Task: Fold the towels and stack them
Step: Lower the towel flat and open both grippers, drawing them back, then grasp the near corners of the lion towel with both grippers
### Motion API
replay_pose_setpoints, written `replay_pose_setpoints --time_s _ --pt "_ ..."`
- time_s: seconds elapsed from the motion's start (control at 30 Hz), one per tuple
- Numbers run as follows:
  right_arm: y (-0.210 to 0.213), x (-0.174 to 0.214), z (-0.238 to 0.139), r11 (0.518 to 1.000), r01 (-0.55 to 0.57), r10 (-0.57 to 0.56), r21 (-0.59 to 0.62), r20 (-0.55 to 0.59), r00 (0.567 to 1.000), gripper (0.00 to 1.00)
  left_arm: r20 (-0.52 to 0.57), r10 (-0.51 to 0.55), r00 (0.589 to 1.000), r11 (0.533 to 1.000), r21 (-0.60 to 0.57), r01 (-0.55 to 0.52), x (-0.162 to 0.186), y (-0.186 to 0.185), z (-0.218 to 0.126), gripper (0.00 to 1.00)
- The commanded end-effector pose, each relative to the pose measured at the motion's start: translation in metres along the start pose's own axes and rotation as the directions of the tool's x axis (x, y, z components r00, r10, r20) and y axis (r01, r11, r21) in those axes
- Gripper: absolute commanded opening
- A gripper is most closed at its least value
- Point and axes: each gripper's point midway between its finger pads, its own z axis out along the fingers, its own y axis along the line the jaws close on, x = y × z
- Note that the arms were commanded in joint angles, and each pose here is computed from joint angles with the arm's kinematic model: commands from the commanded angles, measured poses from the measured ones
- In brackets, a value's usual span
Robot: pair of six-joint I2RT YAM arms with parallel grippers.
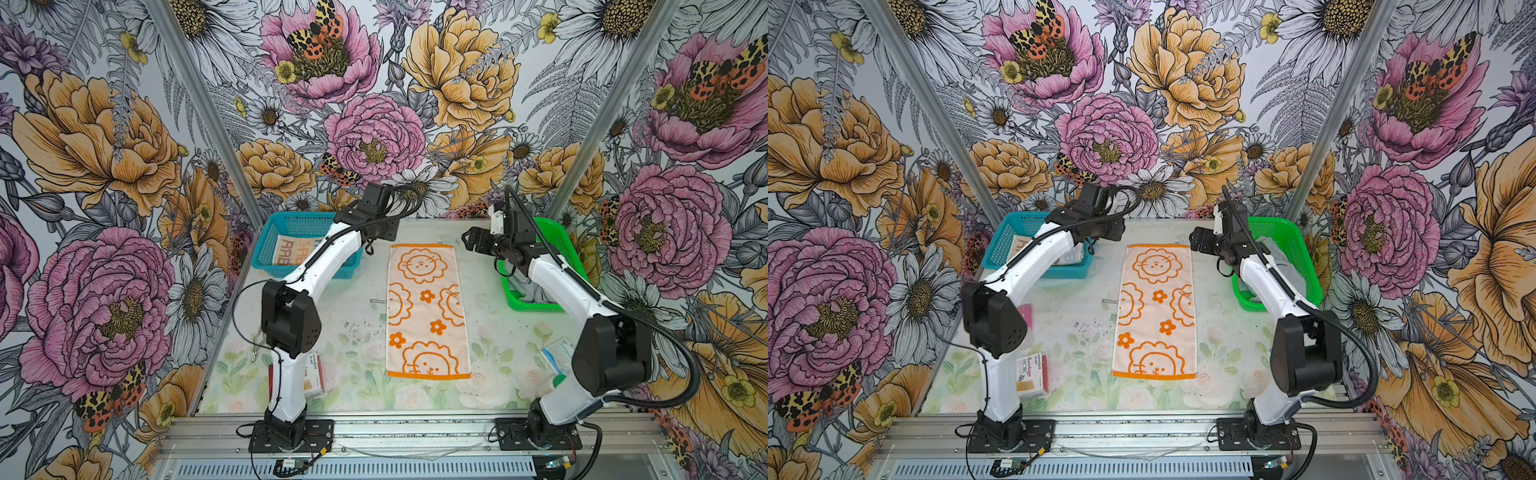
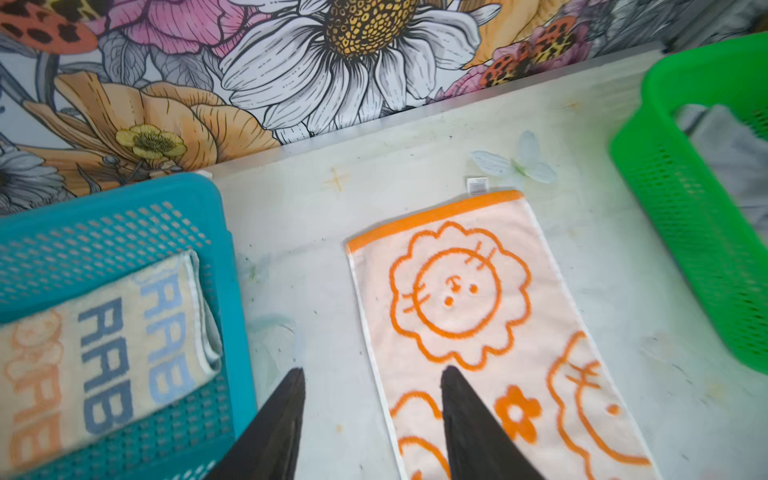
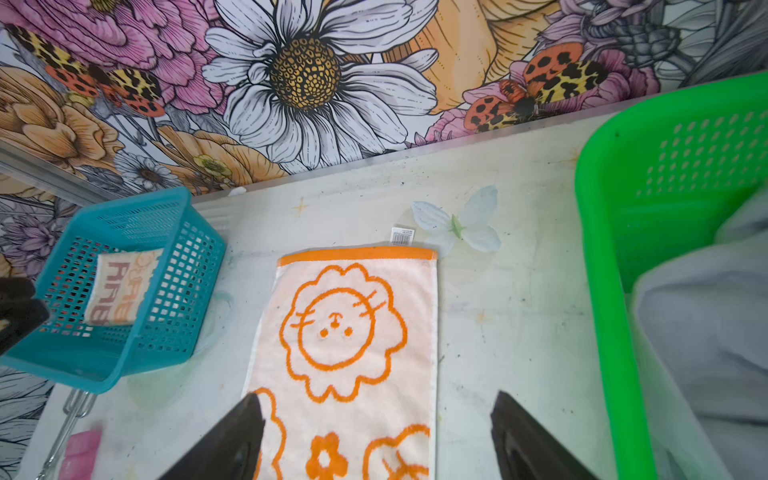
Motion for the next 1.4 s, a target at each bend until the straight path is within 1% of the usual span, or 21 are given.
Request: replay_pose_setpoints --time_s 0.0,0.07,0.13,0.17,0.23,0.3,0.37,0.47,0.53,0.6,0.73,0.77,0.87,0.97,1.07,1.27,1.37 --pt "-0.005 0.047 -0.024 0.996 -0.087 0.088 0.019 -0.059 0.994 0.87 0.045 -0.1 0.994 0.99 0.108 0.094 0.023 -0.013 -0.076 0.59" --pt "-0.006 0.081 -0.045 0.994 -0.106 0.108 0.032 -0.094 0.99 0.86 0.008 -0.178 0.984 0.972 0.156 0.175 0.067 -0.021 -0.097 0.58" --pt "-0.015 0.119 -0.06 0.987 -0.144 0.154 0.073 -0.151 0.977 0.82 -0.071 -0.254 0.965 0.94 0.215 0.263 0.115 -0.033 -0.104 0.56" --pt "-0.016 0.136 -0.069 0.983 -0.165 0.176 0.078 -0.174 0.969 0.8 -0.115 -0.275 0.954 0.93 0.219 0.295 0.143 -0.039 -0.106 0.55" --pt "-0.02 0.173 -0.082 0.976 -0.194 0.211 0.098 -0.219 0.953 0.76 -0.183 -0.291 0.939 0.926 0.193 0.325 0.193 -0.047 -0.107 0.52" --pt "-0.021 0.206 -0.093 0.97 -0.216 0.238 0.111 -0.261 0.936 0.72 -0.245 -0.321 0.915 0.911 0.184 0.369 0.234 -0.053 -0.106 0.46" --pt "-0.025 0.236 -0.102 0.962 -0.241 0.271 0.131 -0.304 0.913 0.71 -0.291 -0.352 0.89 0.893 0.181 0.412 0.266 -0.056 -0.107 0.46" --pt "-0.03 0.276 -0.107 0.951 -0.27 0.307 0.152 -0.358 0.882 0.7 -0.337 -0.383 0.86 0.871 0.178 0.457 0.298 -0.06 -0.107 0.45" --pt "-0.031 0.295 -0.108 0.949 -0.272 0.314 0.162 -0.389 0.866 0.69 -0.384 -0.379 0.842 0.865 0.177 0.47 0.317 -0.065 -0.103 0.45" --pt "-0.034 0.306 -0.107 0.947 -0.267 0.318 0.179 -0.403 0.858 0.69 -0.403 -0.37 0.837 0.866 0.176 0.468 0.327 -0.07 -0.099 0.45" --pt "-0.033 0.315 -0.107 0.949 -0.249 0.308 0.193 -0.416 0.855 0.68 -0.436 -0.398 0.807 0.828 0.21 0.521 0.335 -0.083 -0.086 0.43" --pt "-0.032 0.317 -0.107 0.95 -0.245 0.306 0.193 -0.423 0.853 0.67 -0.441 -0.399 0.804 0.827 0.205 0.524 0.337 -0.084 -0.083 0.42" --pt "-0.033 0.329 -0.106 0.951 -0.235 0.303 0.201 -0.449 0.841 0.59 -0.461 -0.397 0.794 0.84 0.165 0.516 0.347 -0.084 -0.071 0.39" --pt "-0.033 0.34 -0.105 0.952 -0.232 0.301 0.199 -0.472 0.828 0.58 -0.48 -0.387 0.787 0.842 0.164 0.514 0.353 -0.09 -0.063 0.38" --pt "-0.03 0.344 -0.103 0.953 -0.237 0.299 0.187 -0.478 0.826 0.54 -0.483 -0.388 0.785 0.843 0.159 0.514 0.355 -0.092 -0.06 0.38" --pt "-0.024 0.347 -0.095 0.957 -0.236 0.29 0.171 -0.486 0.824 0.54 -0.506 -0.379 0.775 0.847 0.147 0.51 0.363 -0.092 -0.058 0.38" --pt "-0.019 0.348 -0.091 0.96 -0.231 0.281 0.161 -0.495 0.822 0.51 -0.517 -0.377 0.769 0.85 0.137 0.509 0.368 -0.091 -0.056 0.39"
